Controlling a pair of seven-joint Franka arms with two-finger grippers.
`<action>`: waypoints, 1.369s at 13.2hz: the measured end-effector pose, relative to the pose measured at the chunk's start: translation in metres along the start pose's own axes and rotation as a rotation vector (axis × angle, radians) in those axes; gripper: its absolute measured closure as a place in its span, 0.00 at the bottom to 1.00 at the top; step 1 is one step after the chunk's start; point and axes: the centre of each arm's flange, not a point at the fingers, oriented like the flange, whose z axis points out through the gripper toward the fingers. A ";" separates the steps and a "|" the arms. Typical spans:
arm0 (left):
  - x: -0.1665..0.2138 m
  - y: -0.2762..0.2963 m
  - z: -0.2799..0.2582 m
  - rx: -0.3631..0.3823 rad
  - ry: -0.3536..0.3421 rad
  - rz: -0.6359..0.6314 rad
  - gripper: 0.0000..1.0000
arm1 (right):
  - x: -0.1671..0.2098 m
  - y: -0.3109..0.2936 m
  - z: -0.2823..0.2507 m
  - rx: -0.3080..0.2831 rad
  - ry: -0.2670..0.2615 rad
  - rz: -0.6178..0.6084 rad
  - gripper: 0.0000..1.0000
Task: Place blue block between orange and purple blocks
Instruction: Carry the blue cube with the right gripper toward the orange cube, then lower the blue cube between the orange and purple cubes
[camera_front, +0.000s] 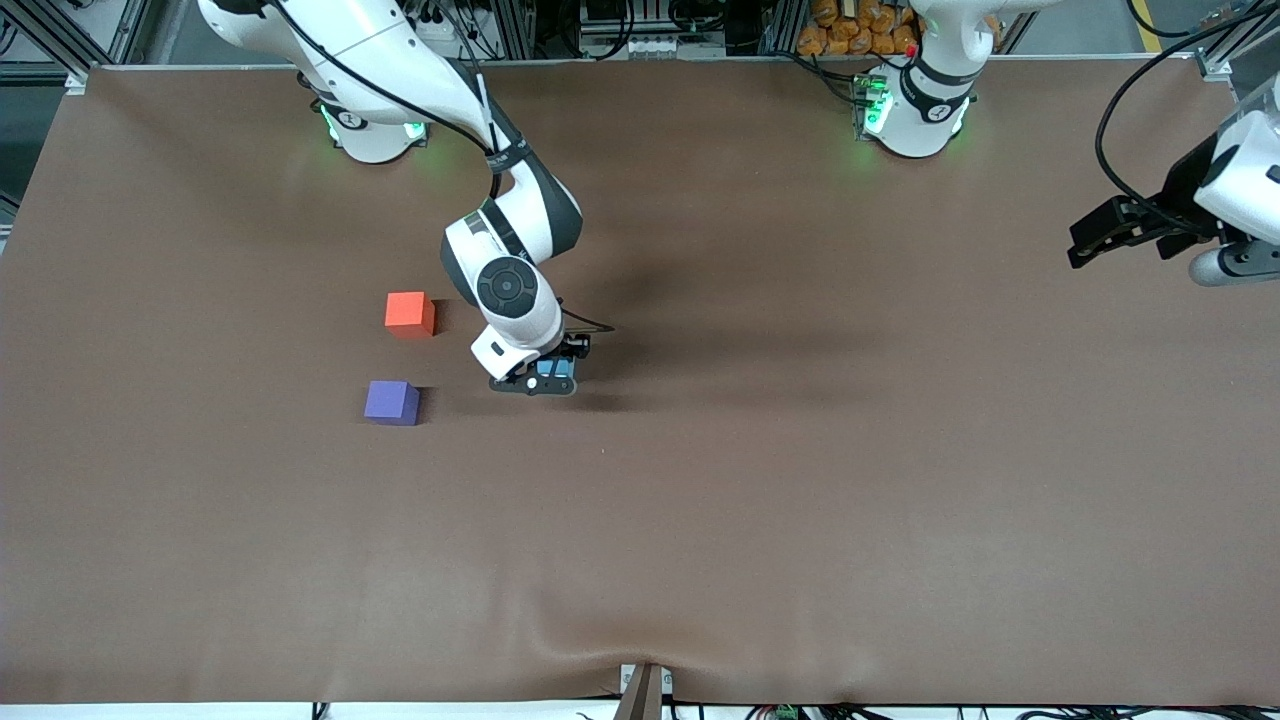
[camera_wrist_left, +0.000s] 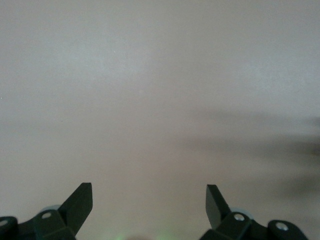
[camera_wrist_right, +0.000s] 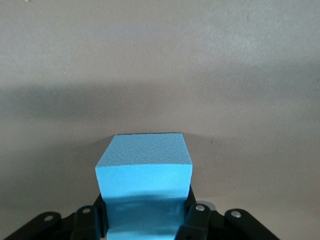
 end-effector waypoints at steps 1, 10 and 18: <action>-0.002 0.001 -0.003 0.000 0.006 0.003 0.00 | 0.002 0.003 -0.009 -0.004 -0.009 0.006 0.43; -0.006 -0.001 -0.008 0.001 0.012 0.000 0.00 | 0.038 0.193 -0.136 0.045 -0.060 0.040 0.43; -0.007 0.004 -0.011 0.001 0.016 0.031 0.00 | 0.018 0.271 -0.084 0.053 -0.075 0.082 0.43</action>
